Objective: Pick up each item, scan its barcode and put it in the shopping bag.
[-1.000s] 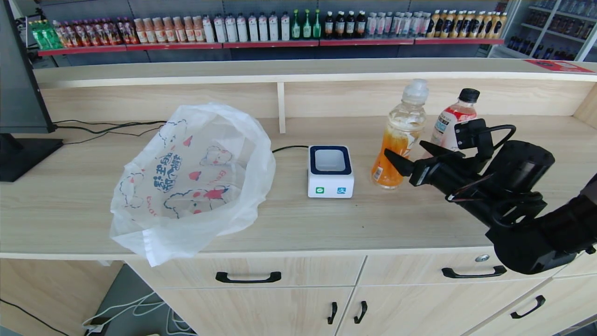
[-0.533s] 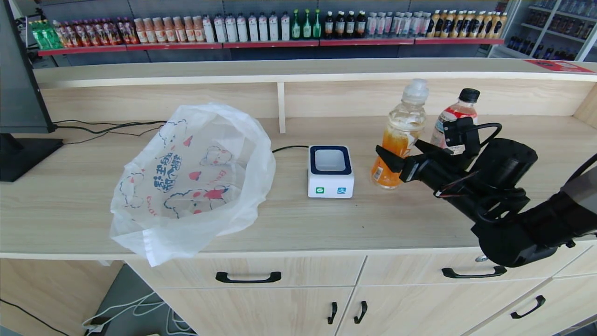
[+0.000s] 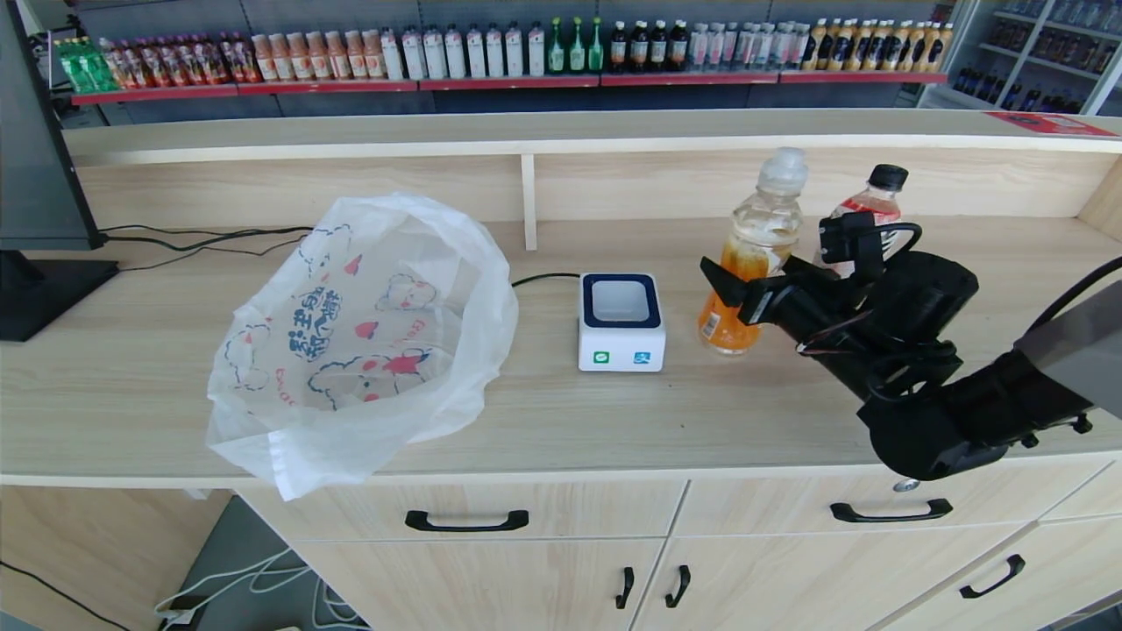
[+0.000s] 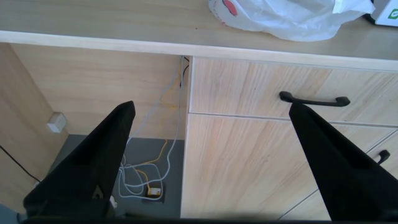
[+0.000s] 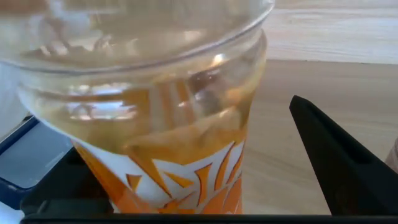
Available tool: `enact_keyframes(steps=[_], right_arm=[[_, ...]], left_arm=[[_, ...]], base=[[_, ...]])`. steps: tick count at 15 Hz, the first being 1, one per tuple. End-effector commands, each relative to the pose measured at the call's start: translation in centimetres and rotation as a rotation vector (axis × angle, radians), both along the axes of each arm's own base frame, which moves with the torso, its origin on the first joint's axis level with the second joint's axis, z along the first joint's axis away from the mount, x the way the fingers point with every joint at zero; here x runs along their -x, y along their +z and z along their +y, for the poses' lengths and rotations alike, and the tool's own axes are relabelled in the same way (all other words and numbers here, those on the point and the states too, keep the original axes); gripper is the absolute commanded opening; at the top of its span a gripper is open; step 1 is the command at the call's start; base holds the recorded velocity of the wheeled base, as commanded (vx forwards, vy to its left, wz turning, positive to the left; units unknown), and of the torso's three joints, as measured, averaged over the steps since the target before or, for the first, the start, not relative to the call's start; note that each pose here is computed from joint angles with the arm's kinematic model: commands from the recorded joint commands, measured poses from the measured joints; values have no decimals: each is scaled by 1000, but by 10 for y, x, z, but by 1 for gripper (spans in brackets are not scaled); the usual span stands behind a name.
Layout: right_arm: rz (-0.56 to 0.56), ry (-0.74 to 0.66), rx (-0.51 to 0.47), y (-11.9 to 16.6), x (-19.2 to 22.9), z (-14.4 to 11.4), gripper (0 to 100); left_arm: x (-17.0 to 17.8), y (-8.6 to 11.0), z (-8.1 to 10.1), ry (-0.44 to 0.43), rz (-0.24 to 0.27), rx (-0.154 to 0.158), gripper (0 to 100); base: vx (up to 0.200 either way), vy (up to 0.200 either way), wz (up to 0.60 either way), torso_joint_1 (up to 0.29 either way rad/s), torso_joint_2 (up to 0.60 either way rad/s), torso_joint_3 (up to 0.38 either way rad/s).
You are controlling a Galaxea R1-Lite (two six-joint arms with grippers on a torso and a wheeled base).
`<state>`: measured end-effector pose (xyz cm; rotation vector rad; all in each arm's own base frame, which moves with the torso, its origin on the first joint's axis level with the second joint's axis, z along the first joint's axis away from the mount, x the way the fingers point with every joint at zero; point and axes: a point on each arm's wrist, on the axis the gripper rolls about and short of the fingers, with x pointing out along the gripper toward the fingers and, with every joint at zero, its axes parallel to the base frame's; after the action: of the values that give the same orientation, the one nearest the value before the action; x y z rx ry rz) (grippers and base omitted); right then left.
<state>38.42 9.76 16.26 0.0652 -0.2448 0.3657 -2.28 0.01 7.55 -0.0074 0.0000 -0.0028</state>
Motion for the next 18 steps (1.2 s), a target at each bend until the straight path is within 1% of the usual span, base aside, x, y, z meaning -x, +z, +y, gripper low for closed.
enact_keyframes(steps=[1,5,12,13,18], right_arm=[[-1,-23,-10,-2,-5,6,100],[8,-73,-30,-3,-2,17,100],[18,-47,-30,-5,4,32,100],[17,-44,-31,-4,4,33,0],[19,-40,-40,2,15,30,0]], left_arm=[[0,0,0,0,0,0,100],[0,0,0,0,0,0,100],[0,0,0,0,0,0,100],[0,0,0,0,0,0,100],[0,0,0,0,0,0,100]], base=[[0,0,0,0,0,0],[0,0,0,0,0,0],[0,0,0,0,0,0],[0,0,0,0,0,0],[0,0,0,0,0,0]])
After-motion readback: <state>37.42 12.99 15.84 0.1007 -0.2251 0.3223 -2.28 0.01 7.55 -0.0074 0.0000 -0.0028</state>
